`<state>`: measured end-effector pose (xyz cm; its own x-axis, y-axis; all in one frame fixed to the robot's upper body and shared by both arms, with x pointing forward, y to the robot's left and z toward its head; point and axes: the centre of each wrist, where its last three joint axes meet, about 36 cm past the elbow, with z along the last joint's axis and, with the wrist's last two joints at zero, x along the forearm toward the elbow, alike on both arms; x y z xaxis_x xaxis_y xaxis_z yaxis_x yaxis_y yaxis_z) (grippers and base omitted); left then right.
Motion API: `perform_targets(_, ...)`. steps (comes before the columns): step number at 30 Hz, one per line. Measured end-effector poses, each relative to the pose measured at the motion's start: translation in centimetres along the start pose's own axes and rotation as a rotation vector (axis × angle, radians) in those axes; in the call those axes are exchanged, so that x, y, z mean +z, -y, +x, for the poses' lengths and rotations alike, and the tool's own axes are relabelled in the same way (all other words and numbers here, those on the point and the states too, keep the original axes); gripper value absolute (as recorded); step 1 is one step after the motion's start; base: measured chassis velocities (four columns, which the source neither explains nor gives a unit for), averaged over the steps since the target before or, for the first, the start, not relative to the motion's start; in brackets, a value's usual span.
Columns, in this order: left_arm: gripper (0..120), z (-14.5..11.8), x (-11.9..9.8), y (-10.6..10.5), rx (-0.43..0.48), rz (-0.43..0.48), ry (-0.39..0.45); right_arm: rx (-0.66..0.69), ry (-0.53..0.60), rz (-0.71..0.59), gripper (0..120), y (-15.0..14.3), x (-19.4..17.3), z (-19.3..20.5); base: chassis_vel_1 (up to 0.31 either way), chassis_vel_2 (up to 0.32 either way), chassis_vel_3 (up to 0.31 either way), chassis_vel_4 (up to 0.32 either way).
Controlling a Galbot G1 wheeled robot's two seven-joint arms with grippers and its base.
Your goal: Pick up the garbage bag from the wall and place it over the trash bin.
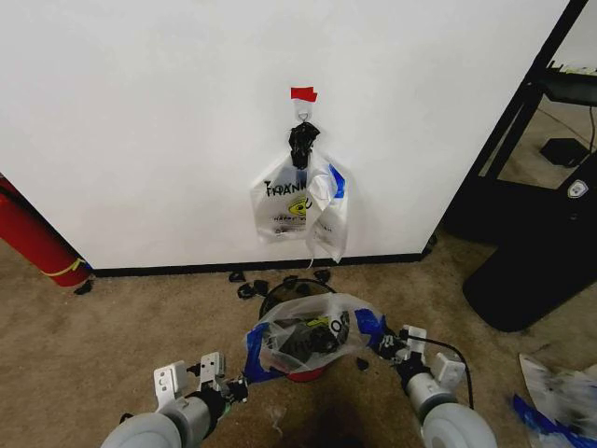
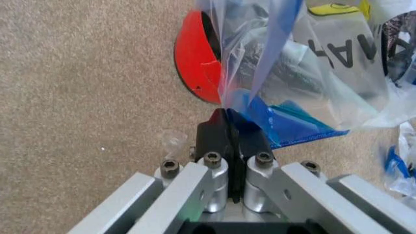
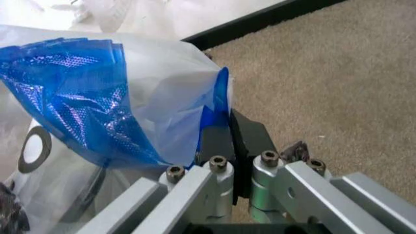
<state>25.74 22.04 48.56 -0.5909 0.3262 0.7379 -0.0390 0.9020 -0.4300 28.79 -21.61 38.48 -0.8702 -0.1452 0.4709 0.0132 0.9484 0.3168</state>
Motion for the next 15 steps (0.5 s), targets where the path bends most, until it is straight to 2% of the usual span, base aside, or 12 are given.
perform_targets(6,0,0.2,-0.2,-0.5,-0.019,-0.037,-0.034,0.013,-0.024,0.045,0,0.6,0.0,-0.4,0.0,0.0,0.0,0.0)
perform_targets(9,0,-0.9,0.0,-1.0,-0.042,-0.041,-0.059,0.027,-0.043,0.062,0,0.8,0.0,-1.0,0.0,0.0,0.0,0.0)
perform_targets(15,0,-2.8,-0.5,-1.3,-0.055,-0.043,-0.054,0.044,-0.061,0.076,0,1.1,0.1,-1.7,0.0,0.0,0.0,0.0)
